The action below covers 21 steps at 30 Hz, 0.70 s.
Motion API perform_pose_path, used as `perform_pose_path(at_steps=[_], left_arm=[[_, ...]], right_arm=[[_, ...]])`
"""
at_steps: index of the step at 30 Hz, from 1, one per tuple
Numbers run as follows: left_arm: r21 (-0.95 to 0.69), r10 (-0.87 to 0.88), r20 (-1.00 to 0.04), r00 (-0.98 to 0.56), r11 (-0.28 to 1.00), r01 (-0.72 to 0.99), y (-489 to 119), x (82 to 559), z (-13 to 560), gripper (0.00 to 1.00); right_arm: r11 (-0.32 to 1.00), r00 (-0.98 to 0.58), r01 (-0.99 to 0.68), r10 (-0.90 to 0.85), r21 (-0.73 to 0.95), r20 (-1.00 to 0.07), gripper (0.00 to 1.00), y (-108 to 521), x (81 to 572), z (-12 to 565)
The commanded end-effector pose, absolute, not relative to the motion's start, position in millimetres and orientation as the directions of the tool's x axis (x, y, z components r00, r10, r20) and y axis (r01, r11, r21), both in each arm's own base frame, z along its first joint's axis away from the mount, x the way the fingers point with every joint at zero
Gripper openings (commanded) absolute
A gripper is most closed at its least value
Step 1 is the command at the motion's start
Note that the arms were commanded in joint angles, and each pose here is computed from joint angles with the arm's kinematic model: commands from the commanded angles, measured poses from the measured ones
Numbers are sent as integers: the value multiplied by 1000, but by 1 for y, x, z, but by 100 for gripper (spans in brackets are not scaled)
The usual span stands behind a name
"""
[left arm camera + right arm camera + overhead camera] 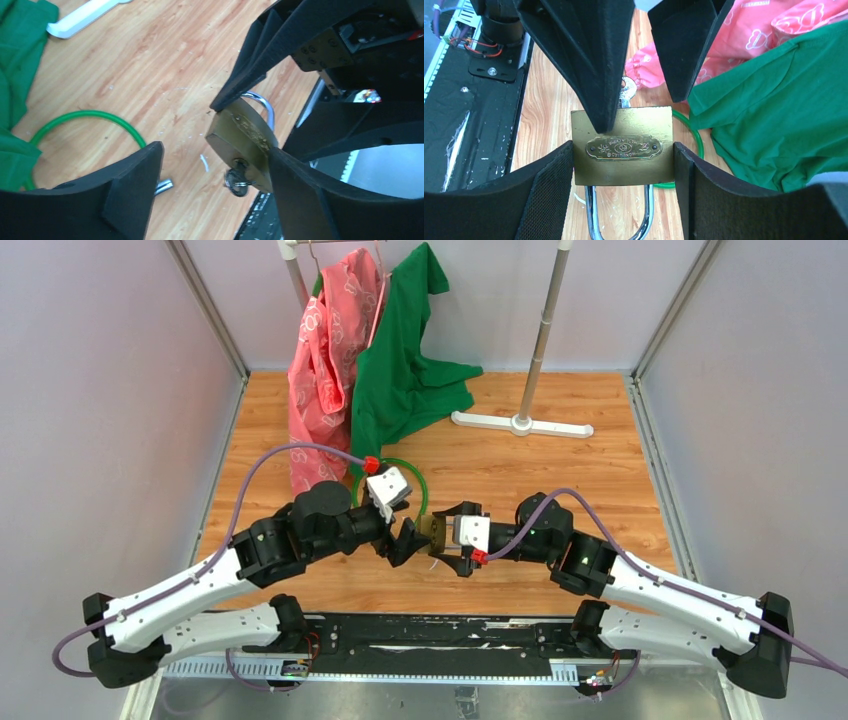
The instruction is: Unlock with the key
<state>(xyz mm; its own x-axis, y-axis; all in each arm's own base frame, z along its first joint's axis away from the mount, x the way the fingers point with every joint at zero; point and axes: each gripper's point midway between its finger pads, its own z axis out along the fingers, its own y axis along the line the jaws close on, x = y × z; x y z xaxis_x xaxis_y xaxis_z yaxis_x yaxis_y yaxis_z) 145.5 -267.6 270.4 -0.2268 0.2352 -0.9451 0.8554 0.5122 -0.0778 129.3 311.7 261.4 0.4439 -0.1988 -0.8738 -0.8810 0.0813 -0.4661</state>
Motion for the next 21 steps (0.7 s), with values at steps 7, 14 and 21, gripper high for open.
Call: perform_pose_path(at_steps=[7, 14, 21], left_arm=[[-231, 45, -938, -344, 658, 716, -246, 157, 307, 100], [-363, 17, -876, -483, 637, 680, -268, 151, 305, 98], [-402, -2, -855, -518, 633, 662, -273, 151, 306, 88]], right_arm=[[168, 547, -824, -16, -542, -837, 0, 315, 124, 326], [221, 568, -798, -32, -560, -822, 0, 316, 136, 326], [247, 584, -782, -31, -573, -811, 0, 316, 140, 330]])
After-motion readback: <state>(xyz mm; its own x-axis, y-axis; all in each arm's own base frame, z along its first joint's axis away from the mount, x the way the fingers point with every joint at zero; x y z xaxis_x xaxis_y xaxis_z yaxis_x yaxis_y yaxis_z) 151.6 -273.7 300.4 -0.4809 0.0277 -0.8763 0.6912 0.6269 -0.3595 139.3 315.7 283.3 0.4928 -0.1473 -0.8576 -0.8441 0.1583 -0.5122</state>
